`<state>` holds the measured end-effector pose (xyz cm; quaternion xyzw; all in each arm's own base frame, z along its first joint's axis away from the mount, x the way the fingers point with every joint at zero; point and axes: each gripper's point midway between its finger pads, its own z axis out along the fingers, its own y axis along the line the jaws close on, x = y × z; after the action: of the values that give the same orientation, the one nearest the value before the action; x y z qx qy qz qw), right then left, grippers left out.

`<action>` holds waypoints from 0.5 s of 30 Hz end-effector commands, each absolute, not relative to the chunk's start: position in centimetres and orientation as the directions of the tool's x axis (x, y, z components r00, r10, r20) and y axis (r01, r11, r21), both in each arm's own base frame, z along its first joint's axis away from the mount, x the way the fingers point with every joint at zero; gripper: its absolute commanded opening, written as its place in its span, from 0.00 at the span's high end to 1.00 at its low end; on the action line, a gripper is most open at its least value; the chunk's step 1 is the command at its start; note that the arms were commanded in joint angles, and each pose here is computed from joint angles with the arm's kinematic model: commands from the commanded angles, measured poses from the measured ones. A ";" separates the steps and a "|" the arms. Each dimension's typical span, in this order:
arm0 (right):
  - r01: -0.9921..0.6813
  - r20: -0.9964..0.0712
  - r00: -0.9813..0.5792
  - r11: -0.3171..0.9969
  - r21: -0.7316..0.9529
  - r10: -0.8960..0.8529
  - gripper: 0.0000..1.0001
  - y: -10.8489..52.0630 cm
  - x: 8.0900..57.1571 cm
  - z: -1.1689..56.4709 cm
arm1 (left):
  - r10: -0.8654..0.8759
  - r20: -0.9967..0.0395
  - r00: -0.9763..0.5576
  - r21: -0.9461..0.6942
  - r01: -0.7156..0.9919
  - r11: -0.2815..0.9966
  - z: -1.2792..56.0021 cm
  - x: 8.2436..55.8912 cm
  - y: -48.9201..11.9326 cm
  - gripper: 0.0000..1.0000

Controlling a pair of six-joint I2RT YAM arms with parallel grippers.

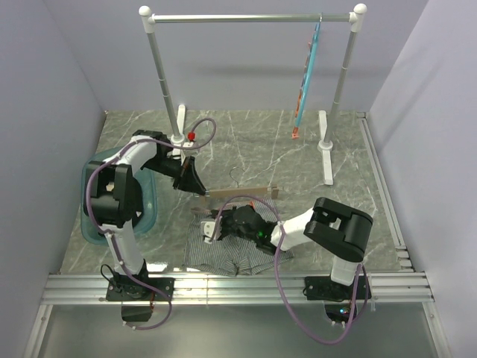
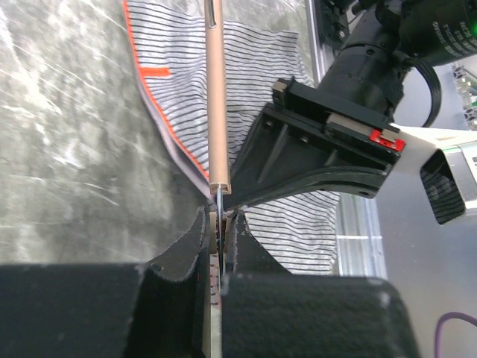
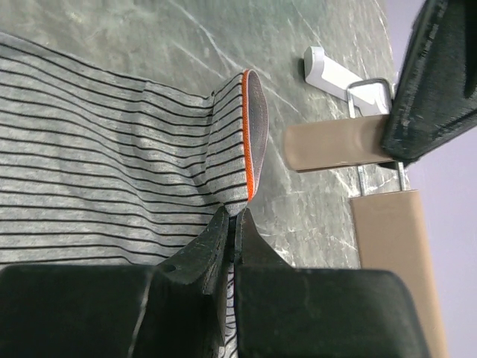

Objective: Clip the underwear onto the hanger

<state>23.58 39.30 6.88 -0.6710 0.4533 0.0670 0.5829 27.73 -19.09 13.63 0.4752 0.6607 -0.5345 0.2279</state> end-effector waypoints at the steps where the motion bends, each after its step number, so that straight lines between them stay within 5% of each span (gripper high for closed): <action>1: -0.677 -0.647 0.582 0.146 -0.721 -0.494 1.00 40.7 24.1 8.8 | 0.366 -0.830 -0.420 -0.465 0.885 -0.038 15.2 26.6 -19.4 1.00; 15: -0.691 -0.683 0.555 0.193 -0.696 -0.475 1.00 40.7 24.6 10.1 | 0.384 -0.825 -0.414 -0.450 0.893 -0.005 13.7 26.4 -20.3 1.00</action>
<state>23.75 39.54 7.07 -0.6594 0.4687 0.0778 0.5827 26.00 -19.77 12.36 0.4714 0.6740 -0.5292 0.2084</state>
